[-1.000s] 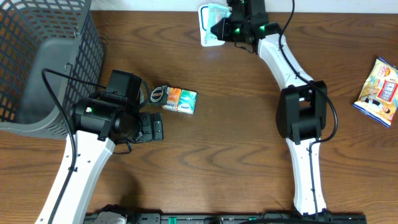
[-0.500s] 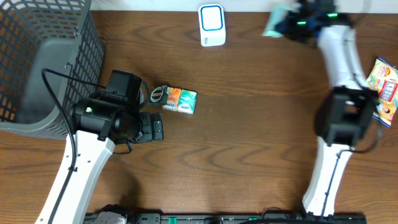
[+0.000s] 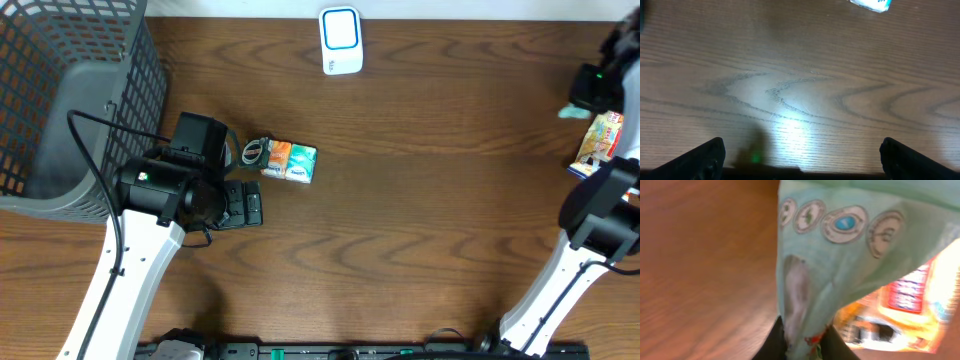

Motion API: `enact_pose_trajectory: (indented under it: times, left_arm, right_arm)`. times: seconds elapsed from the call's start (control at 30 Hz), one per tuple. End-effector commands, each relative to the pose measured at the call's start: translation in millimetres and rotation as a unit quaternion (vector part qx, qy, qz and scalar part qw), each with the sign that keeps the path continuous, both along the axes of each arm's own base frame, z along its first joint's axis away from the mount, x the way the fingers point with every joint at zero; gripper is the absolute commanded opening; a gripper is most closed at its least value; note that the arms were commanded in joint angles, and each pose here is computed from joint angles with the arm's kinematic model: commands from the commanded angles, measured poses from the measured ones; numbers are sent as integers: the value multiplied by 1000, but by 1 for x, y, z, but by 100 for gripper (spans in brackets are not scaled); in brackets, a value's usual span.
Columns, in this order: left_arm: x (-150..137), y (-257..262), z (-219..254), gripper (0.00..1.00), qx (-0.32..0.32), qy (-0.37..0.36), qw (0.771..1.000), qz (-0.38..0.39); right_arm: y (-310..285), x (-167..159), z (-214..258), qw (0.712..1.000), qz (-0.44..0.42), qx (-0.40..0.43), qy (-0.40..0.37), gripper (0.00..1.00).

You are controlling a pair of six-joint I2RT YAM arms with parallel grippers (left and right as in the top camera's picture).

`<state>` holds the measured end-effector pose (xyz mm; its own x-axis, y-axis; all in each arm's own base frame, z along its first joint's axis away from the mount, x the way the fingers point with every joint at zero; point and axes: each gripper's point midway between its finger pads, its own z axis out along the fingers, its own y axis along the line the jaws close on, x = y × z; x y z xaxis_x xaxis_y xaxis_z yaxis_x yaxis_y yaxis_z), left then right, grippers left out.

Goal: Scan the item barcode
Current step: 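Move the green pouch right and drop it by the yellow packet, then move the right gripper left to the green tissue pack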

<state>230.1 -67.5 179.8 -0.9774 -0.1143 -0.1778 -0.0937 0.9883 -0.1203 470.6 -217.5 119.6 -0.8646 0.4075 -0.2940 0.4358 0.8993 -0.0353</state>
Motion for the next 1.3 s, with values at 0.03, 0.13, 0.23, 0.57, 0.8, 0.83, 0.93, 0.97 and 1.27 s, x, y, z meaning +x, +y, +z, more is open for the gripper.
enact_pose_trajectory:
  times: [0.03,0.13,0.23,0.57,0.8,0.83,0.93,0.97,1.27]
  left_arm:
    - [-1,0,-2,98,-4,5,1000,5]
    - [-1,0,-2,98,-4,6,1000,5]
    - [-1,0,-2,98,-4,5,1000,5]
    - [-1,0,-2,98,-4,5,1000,5]
    - [-1,0,-2,98,-4,6,1000,5]
    - [-1,0,-2,98,-4,6,1000,5]
    - [-1,-1,-2,98,-4,5,1000,5]
    - [-1,0,-2,98,-4,6,1000,5]
    - [-1,0,-2,98,-4,6,1000,5]
  right_arm:
    - [-33,-19,-5,999,-18,-33,25,44]
    - [-30,-16,-7,1000,-14,-9,11,57]
    - [-22,-11,-7,1000,-6,11,0,59]
    - [79,29,10,968,90,214,-96,60]
    - [205,48,61,869,220,410,-168,63]
    - [222,45,63,861,230,424,-160,63]
    - [269,33,60,852,254,444,-117,52]
    - [282,29,58,852,261,443,-103,47]
    - [400,-24,4,876,369,308,47,20]
